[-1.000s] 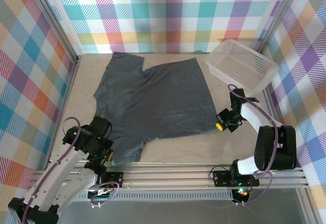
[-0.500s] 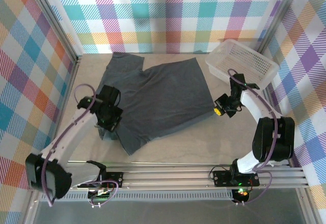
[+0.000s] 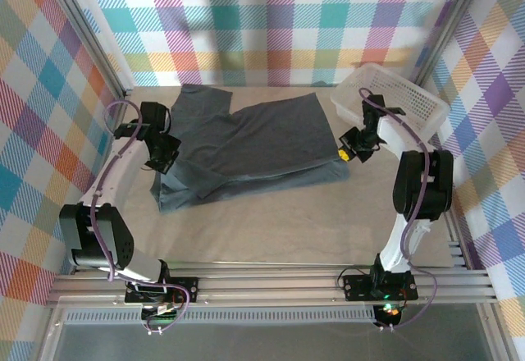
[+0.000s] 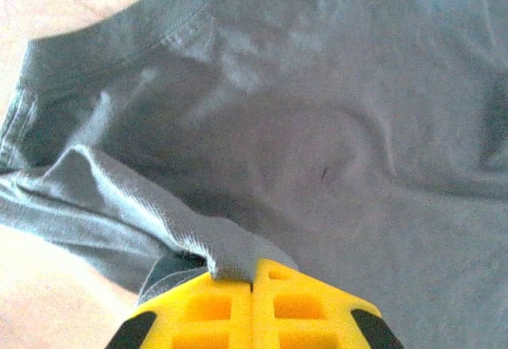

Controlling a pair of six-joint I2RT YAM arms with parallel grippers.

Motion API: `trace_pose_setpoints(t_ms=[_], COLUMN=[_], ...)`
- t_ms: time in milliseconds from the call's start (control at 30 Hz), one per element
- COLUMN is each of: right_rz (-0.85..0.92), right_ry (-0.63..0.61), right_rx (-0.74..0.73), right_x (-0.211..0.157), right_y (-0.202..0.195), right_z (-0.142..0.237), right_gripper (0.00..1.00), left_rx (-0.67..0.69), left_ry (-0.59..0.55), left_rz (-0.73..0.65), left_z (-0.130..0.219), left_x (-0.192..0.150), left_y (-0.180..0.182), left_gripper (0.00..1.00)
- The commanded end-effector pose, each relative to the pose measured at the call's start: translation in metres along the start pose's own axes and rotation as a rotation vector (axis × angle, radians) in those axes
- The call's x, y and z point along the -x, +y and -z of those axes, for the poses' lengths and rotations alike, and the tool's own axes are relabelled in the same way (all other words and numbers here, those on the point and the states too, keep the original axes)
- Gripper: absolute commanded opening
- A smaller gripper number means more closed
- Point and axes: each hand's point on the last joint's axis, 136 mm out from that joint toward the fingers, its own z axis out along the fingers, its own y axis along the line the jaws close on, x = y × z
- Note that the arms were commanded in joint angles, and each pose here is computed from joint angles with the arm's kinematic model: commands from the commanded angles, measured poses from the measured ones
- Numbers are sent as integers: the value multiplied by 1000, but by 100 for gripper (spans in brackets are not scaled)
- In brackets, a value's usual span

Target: Fold and stack the t-shirts

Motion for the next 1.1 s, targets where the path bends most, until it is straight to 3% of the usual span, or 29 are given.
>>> trace_pose_setpoints(t_ms=[0, 1067], right_rz=[27, 88], right_ry=[7, -13], right_rx=[4, -56], right_x=[3, 31], right_y=[12, 38], right_z=[-1, -30], right_gripper=[0, 0], left_rx=[-28, 10], left_ry=[-37, -33], left_rz=[-11, -38], left_z=[2, -35], left_x=[17, 48], left_y=[-11, -25], left_gripper=[0, 0])
